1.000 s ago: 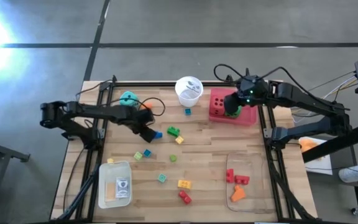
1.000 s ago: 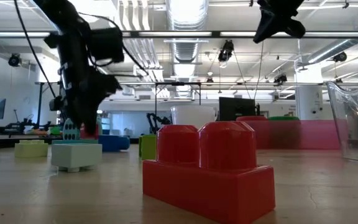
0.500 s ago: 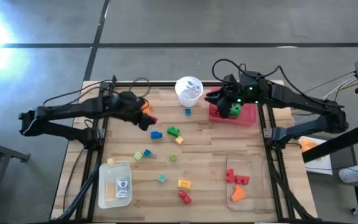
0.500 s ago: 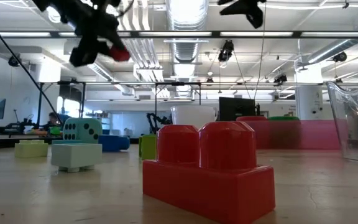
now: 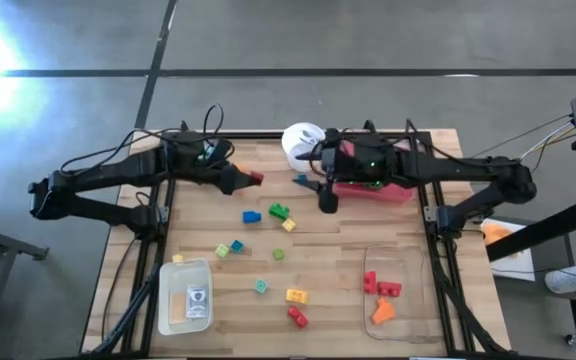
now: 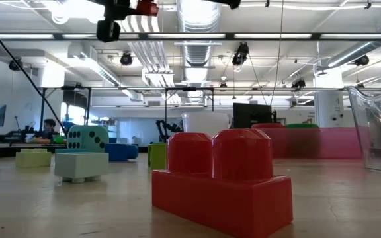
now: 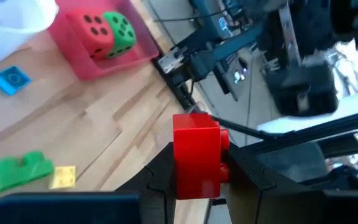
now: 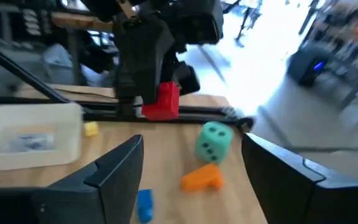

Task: Pick & Place Toys
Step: Put the red game piece into the transparent bin

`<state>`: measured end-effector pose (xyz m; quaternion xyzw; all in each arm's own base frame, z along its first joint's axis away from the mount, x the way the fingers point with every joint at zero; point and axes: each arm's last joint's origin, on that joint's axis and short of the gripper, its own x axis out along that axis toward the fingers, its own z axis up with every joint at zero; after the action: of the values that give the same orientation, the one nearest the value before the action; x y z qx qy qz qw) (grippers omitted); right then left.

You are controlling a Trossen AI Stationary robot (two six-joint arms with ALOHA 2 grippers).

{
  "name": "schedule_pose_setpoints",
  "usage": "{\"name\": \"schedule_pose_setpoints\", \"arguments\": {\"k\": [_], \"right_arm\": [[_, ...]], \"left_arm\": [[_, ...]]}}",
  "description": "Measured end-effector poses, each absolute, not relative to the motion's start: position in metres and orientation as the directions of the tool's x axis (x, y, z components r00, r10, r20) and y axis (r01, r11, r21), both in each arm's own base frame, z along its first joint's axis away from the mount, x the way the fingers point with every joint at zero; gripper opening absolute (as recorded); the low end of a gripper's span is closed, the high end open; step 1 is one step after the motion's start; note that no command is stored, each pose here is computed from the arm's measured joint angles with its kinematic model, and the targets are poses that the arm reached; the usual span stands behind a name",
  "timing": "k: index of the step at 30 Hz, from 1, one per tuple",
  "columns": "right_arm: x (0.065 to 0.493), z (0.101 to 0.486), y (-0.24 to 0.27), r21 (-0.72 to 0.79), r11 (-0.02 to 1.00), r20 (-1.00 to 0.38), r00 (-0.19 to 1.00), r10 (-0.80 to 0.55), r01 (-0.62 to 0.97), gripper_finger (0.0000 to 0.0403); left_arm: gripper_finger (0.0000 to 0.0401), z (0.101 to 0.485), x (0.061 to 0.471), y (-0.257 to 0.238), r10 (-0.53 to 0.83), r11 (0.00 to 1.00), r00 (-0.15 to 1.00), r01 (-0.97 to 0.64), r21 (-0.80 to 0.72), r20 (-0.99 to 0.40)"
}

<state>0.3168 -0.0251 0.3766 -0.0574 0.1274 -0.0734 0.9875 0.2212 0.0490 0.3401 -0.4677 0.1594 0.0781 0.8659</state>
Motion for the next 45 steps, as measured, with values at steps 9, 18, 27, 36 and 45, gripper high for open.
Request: {"name": "schedule_pose_setpoints", "arguments": {"k": [9, 18, 27, 36, 45], "right_arm": [[0.349, 0.389, 0.002, -0.356, 0.919, -0.212, 0.943, -0.257, 0.170, 0.0267], [0.367, 0.414, 0.008, -0.460, 0.860, -0.127, 0.943, -0.309, 0.220, 0.0267], [0.389, 0.414, 0.011, -0.476, 0.862, -0.127, 0.956, -0.264, 0.174, 0.0267], [0.400, 0.422, 0.012, -0.462, 0.862, -0.103, 0.953, -0.284, 0.207, 0.0254], [0.401, 0.423, 0.011, -0.460, 0.862, -0.098, 0.953, -0.287, 0.212, 0.0131]], "left_arm": [[0.0093, 0.364, 0.227, 0.051, -0.050, 0.507, 0.994, -0.061, -0.860, -0.100], [0.0093, 0.374, 0.228, 0.051, -0.068, 0.488, 0.998, 0.033, -0.872, 0.000], [0.0093, 0.377, 0.229, 0.051, -0.084, 0.483, 0.996, 0.074, -0.873, 0.038], [0.0093, 0.378, 0.234, 0.050, -0.126, 0.483, 0.989, 0.129, -0.866, 0.076], [0.0093, 0.381, 0.234, 0.050, -0.145, 0.488, 0.984, 0.158, -0.858, 0.099]]}}
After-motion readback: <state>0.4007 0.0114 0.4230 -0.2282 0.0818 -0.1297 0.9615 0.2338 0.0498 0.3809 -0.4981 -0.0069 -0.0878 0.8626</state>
